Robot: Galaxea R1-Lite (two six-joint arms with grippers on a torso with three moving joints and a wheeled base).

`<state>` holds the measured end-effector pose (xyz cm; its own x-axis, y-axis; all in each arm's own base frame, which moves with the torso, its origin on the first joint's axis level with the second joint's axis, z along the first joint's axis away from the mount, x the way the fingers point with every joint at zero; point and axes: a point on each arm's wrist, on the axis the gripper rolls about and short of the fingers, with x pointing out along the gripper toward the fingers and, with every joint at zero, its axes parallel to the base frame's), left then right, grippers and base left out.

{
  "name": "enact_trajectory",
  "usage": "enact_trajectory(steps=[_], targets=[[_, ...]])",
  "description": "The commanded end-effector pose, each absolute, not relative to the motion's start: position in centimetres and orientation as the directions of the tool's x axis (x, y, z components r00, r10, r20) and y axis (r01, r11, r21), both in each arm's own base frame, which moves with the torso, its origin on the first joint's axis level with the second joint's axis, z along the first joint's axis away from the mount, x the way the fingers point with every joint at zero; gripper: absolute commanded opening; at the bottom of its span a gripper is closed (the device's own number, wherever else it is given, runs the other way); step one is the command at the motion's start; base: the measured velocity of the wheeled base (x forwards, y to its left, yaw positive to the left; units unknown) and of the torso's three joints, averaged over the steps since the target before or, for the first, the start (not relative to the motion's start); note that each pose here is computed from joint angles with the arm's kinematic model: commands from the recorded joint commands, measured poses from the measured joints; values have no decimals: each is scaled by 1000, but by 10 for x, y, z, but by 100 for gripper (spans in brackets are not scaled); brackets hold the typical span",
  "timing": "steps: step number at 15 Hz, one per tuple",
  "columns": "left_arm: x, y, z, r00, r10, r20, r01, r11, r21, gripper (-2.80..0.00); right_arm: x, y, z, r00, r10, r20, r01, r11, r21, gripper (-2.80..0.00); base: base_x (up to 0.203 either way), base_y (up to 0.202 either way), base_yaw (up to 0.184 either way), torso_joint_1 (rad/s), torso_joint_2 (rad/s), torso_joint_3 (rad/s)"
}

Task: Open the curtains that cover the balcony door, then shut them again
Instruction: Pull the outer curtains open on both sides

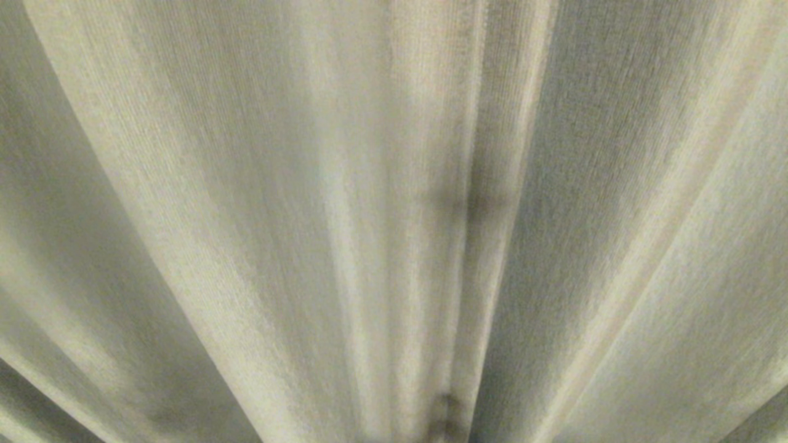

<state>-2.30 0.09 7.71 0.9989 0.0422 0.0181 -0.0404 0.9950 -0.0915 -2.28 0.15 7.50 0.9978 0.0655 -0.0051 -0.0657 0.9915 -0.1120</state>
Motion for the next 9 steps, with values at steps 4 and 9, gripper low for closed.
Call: enact_trajectory(steps=[4, 9], targets=[[-23, 1, 77, 999, 43, 15, -41, 995, -93, -280, -23, 1, 75, 998, 66, -5, -66, 991, -116, -280, 0, 0, 0, 0, 0, 0], [-23, 1, 77, 999, 43, 17, -41, 995, -93, -280, -23, 1, 75, 998, 66, -5, -66, 991, -113, -280, 0, 0, 0, 0, 0, 0]])
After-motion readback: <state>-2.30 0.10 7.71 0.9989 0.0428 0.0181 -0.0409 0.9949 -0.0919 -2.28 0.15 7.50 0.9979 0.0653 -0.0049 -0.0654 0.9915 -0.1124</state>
